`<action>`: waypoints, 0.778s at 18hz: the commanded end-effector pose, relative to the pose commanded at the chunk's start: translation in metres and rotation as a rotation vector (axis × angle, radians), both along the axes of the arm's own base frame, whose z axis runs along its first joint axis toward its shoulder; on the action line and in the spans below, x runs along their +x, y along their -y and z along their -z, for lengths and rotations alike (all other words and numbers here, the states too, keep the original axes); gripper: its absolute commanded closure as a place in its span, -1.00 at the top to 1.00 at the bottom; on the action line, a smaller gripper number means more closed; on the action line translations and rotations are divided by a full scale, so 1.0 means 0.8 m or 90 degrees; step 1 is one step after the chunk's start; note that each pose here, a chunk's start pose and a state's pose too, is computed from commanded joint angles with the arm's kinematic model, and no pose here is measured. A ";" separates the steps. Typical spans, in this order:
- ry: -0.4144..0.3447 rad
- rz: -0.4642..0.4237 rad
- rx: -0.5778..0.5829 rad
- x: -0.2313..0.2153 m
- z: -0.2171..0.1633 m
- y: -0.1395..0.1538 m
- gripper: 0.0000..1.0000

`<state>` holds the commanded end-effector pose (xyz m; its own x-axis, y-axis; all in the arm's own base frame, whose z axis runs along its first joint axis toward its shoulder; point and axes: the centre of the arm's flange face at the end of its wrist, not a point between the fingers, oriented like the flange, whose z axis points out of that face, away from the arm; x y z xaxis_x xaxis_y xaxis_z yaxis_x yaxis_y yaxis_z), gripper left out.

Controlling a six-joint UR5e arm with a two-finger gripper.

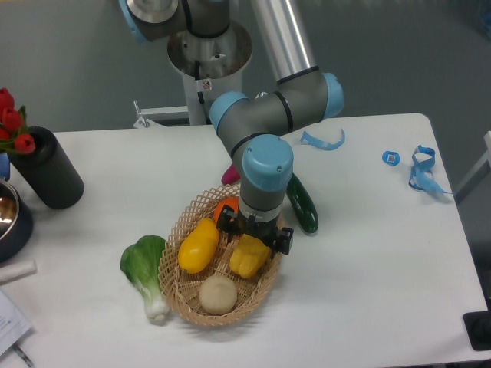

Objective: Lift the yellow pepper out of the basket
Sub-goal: 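Lower the gripper onto the yellow bell pepper and close on it, then lift the grasped yellow bell pepper up out of the basket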

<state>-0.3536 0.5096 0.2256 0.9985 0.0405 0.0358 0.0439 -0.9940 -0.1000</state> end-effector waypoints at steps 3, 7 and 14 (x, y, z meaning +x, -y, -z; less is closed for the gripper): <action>0.003 0.001 -0.003 0.001 0.007 -0.001 1.00; 0.004 0.005 -0.004 0.001 0.010 -0.002 0.54; 0.004 -0.003 0.006 -0.004 -0.002 0.001 -0.77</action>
